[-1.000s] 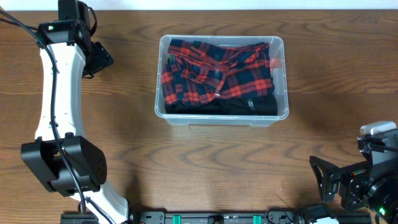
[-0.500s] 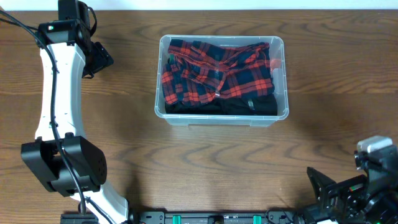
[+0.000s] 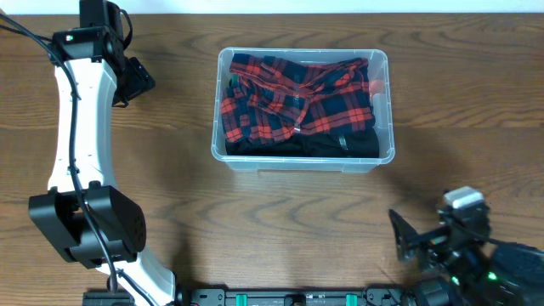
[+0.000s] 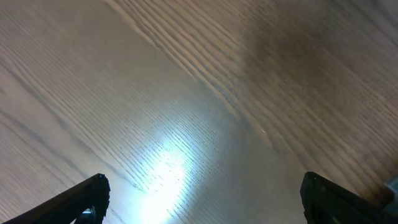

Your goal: Pack container

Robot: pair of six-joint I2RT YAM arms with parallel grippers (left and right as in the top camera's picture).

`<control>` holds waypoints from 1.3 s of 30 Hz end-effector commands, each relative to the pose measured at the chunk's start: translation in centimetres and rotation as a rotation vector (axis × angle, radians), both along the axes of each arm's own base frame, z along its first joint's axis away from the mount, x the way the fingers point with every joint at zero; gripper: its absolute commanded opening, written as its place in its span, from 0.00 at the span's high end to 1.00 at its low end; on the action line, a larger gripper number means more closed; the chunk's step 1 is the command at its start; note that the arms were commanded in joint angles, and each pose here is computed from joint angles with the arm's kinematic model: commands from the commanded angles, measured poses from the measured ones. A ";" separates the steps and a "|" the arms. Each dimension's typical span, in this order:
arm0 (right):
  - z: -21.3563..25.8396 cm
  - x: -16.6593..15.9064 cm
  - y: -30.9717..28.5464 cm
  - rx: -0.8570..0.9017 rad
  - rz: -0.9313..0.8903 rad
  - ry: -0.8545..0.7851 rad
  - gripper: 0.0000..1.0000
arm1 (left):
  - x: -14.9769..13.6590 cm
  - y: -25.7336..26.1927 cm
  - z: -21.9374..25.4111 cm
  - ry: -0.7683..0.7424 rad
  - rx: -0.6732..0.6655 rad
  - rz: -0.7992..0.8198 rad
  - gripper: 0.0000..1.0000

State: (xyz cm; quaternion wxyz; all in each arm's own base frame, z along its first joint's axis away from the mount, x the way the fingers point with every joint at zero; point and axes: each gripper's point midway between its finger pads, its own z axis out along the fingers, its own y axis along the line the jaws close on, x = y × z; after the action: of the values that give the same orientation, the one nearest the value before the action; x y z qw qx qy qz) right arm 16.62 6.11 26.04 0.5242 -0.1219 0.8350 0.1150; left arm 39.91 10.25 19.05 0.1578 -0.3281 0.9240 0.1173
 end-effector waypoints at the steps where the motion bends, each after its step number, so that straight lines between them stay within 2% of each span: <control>1: -2.0 1.0 0.4 -0.004 0.009 -0.046 0.01 | -0.2 0.2 -0.4 0.013 0.002 0.007 0.02; 9: -2.0 3.9 1.5 0.077 0.017 -0.295 0.01 | -0.2 0.2 -0.4 0.013 0.002 0.007 0.02; 23: -2.1 5.5 2.0 0.160 0.015 -0.562 0.01 | -0.2 0.2 -0.4 0.013 0.002 0.007 0.02; 30: -3.4 6.3 1.4 0.203 -0.023 -0.601 0.01 | -0.2 0.2 -0.4 0.013 0.002 0.007 0.02; 39: -5.3 7.3 -1.2 0.181 -0.138 -0.540 0.01 | -0.2 0.2 -0.4 0.013 0.002 0.007 0.02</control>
State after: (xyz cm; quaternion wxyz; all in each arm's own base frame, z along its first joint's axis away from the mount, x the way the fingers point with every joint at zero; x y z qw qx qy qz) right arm 23.74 5.91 21.02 0.7447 -0.0651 0.6527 0.1232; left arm 39.91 10.23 19.05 0.1578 -0.3279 0.9241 0.1171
